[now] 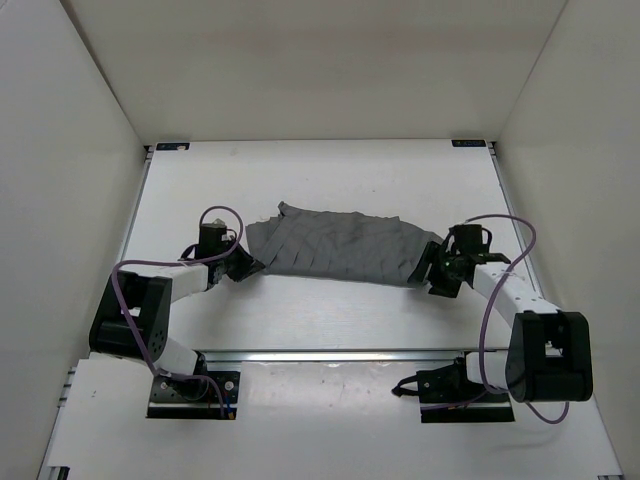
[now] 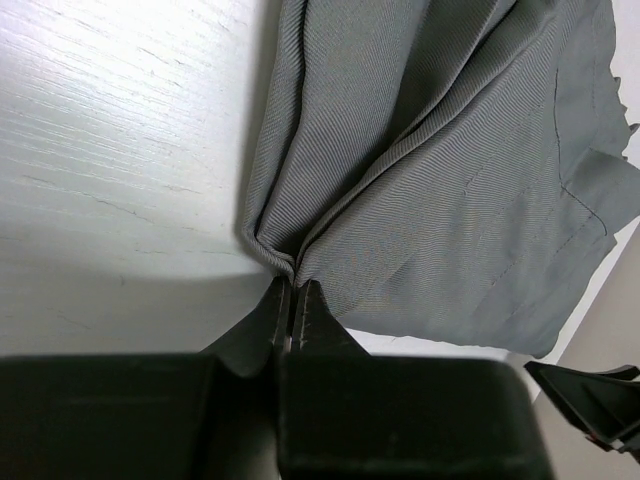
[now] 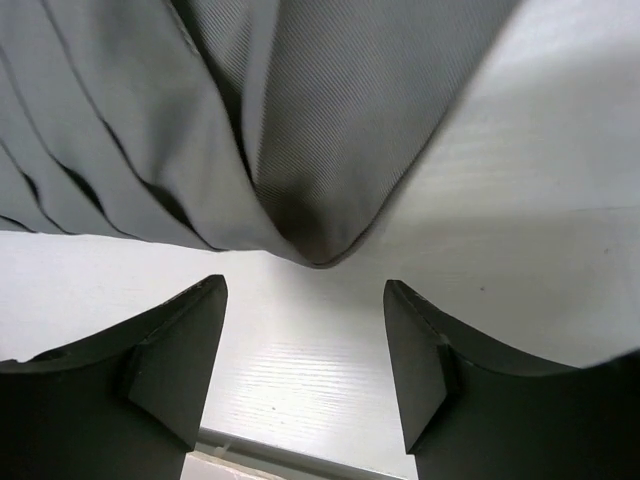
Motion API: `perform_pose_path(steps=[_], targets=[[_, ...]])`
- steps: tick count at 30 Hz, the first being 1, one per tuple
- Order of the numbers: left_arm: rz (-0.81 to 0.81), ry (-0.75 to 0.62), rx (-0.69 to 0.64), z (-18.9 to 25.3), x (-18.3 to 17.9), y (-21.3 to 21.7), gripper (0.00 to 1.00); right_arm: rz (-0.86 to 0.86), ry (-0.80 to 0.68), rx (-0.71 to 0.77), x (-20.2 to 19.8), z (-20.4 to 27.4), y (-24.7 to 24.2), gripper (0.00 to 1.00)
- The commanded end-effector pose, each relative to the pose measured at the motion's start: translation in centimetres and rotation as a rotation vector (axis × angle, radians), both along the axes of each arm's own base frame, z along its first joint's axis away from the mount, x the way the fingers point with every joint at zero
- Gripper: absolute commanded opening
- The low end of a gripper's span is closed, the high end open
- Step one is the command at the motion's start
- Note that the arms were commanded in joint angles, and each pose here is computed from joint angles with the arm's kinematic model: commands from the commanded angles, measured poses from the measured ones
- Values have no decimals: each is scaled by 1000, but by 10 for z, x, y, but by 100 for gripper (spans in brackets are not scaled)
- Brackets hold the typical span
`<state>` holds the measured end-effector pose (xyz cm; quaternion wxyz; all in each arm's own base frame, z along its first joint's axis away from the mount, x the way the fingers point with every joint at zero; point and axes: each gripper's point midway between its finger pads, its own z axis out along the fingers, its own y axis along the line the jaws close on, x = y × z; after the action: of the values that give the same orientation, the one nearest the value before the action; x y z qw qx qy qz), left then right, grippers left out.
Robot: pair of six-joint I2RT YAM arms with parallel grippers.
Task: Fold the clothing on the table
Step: Fold the skirt
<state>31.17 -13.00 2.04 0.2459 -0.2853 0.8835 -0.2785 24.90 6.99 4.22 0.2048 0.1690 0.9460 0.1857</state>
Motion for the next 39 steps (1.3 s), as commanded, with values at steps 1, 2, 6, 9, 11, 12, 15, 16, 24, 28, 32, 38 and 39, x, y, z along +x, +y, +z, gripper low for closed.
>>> perform_pose_path(steps=[1, 2, 6, 9, 11, 12, 15, 16, 24, 28, 32, 38, 39], targets=[[14, -39, -11, 7, 7, 1, 0, -31, -48, 13, 11, -2, 5, 62], [3, -36, -19, 7, 4, -2, 0, -42, -49, 7, 13, -5, 2, 62], [12, -31, -17, 4, 2, 0, 0, -49, -52, 42, 20, -11, 5, 50], [16, -22, -9, 0, -4, 7, 0, -69, -51, 24, 25, -19, 1, 46], [39, -31, -4, 4, -3, 18, 0, -64, -71, 33, 31, -18, 3, 36], [37, -34, 5, 4, -4, 21, 0, -57, -84, 51, 37, -15, 5, 30], [52, -27, 38, 6, -8, 31, 0, 4, -86, 86, 47, -12, 23, 0], [73, -52, 52, 13, -3, 38, 0, 18, -75, 91, 48, -14, 29, 0], [165, -65, 268, 56, 11, 109, 0, 224, -30, 160, 50, -29, 119, 0], [148, -113, 319, 92, 24, 118, 0, 303, -15, 165, 54, -31, 148, 0], [120, -244, 380, 151, 49, 109, 0, 336, -20, 177, 51, -30, 160, 0], [-132, -421, 341, 217, 92, 4, 0, 331, -52, 188, 50, -24, 168, 0], [-173, -439, 310, 222, 101, -12, 0, 315, -47, 195, 49, -26, 168, 0]])
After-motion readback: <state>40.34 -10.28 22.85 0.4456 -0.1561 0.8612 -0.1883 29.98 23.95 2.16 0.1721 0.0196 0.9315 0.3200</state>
